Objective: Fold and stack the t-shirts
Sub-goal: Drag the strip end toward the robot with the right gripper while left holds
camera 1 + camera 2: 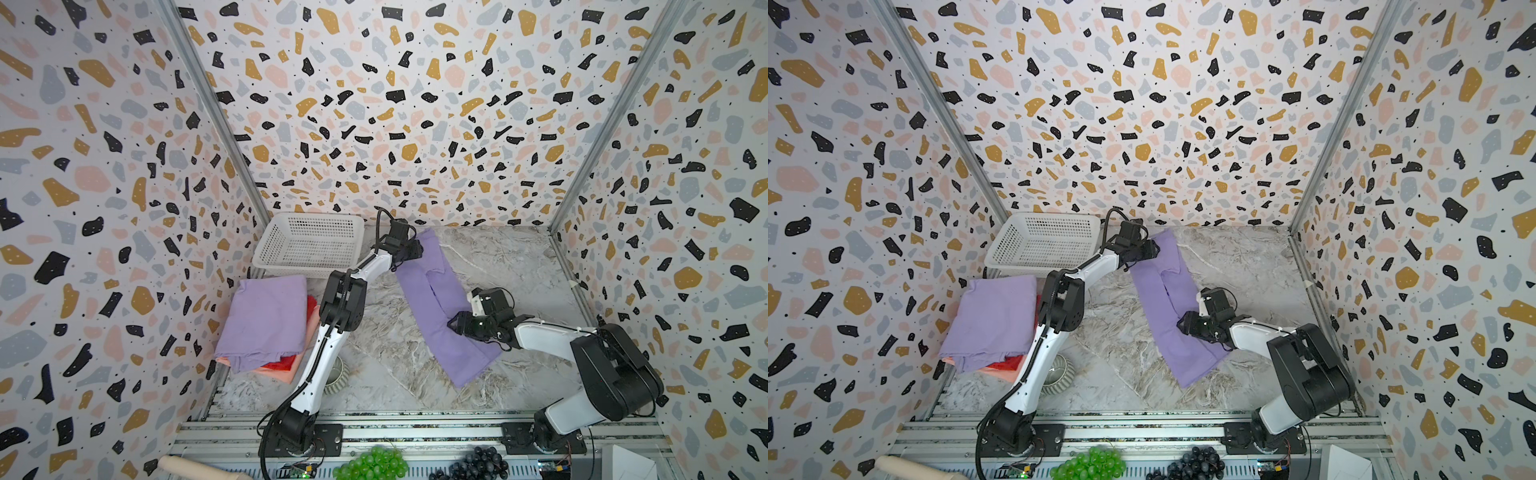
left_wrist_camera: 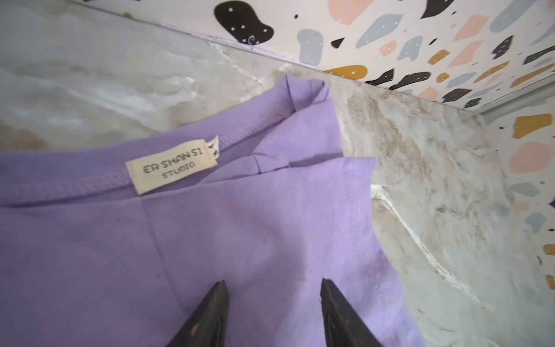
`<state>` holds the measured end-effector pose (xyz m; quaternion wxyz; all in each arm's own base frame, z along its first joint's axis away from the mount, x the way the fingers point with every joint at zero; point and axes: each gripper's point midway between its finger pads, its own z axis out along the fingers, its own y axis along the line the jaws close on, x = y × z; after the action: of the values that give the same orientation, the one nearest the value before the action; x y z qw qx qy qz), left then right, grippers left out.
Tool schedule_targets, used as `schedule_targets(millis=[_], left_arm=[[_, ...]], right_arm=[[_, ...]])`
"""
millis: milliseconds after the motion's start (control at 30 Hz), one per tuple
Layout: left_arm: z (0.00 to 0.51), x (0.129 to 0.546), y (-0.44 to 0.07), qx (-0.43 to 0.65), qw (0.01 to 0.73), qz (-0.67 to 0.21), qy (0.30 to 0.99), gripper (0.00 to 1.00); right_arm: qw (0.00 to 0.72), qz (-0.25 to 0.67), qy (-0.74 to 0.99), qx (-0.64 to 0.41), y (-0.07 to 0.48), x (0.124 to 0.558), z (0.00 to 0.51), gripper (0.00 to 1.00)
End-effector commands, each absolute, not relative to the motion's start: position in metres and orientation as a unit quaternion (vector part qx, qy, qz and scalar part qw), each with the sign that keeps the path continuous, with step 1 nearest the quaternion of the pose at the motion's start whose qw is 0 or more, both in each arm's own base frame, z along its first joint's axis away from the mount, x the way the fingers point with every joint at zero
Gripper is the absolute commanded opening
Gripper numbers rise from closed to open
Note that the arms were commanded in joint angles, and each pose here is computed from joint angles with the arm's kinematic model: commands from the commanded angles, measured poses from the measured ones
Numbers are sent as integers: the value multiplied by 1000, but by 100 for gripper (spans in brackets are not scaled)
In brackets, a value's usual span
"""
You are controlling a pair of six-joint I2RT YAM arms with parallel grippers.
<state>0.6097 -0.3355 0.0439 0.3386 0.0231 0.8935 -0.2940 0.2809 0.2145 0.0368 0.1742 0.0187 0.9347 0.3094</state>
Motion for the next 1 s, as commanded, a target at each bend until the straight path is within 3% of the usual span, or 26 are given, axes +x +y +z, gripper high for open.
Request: schedule_targets(millis=[0,300,533,733,967], left_arm=[[65,614,-353,28,357,-338,870,52],[120,587,-343,47,374,-300,876,53],[75,536,-339,68,297,-233,923,53],[38,520,-318,42,259,-179,948,53],[11,518,-329,34,240,-193,951,53]], right_arm=[[96,264,959,25,206,243,17,59],[166,289,942,-35,216,261,79,60],[186,299,934,-58,219,265,71,60],[173,300,936,-62,219,258,52,60],[138,301,943,-44,210,232,27,60]])
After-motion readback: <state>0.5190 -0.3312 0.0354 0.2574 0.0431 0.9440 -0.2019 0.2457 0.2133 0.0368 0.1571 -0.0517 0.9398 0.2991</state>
